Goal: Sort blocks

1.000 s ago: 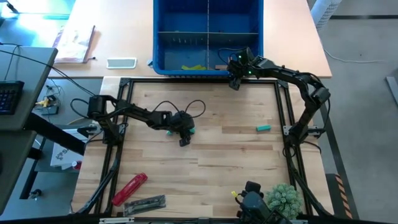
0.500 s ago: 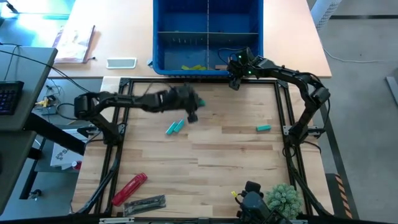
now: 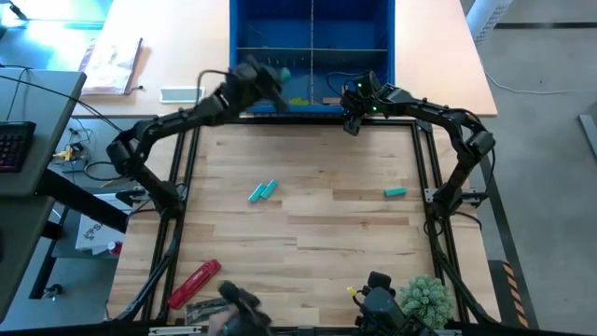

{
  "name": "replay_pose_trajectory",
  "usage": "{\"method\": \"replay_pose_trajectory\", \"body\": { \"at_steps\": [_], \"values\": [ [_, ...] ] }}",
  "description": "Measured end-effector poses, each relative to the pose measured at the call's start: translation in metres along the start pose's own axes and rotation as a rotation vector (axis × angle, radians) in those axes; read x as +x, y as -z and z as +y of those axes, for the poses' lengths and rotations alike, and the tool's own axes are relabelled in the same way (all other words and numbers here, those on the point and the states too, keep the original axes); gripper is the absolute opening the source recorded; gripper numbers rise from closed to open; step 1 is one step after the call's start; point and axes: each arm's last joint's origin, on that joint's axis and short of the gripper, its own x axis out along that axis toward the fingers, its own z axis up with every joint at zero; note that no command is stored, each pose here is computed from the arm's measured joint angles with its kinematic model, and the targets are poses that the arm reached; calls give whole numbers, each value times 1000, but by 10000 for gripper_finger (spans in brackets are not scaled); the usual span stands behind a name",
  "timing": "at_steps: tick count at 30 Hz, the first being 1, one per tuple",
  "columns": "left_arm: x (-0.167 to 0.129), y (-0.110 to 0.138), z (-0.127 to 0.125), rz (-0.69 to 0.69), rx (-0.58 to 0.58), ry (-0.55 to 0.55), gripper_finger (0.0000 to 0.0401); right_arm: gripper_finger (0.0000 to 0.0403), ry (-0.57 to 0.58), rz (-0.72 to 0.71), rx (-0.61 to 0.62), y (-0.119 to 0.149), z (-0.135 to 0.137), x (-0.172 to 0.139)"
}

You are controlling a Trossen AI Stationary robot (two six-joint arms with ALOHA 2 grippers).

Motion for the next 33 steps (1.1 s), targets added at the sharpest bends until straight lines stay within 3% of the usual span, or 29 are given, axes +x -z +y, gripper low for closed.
{"method": "replay_pose_trajectory", "body": {
  "at_steps": [5,10,15,20,33],
  "values": [
    [8,8,45,-100,-71,-86,63,194,0,0,0,0,0,0],
    [22,10,79,-287,-100,-185,63,194,0,0,0,0,0,0],
    [47,4,112,-332,-109,-270,63,194,0,0,0,0,0,0],
    [78,11,126,-272,-100,-283,63,194,0,0,0,0,0,0],
    [128,42,151,-301,-90,-324,63,194,0,0,0,0,0,0]
  ]
}}
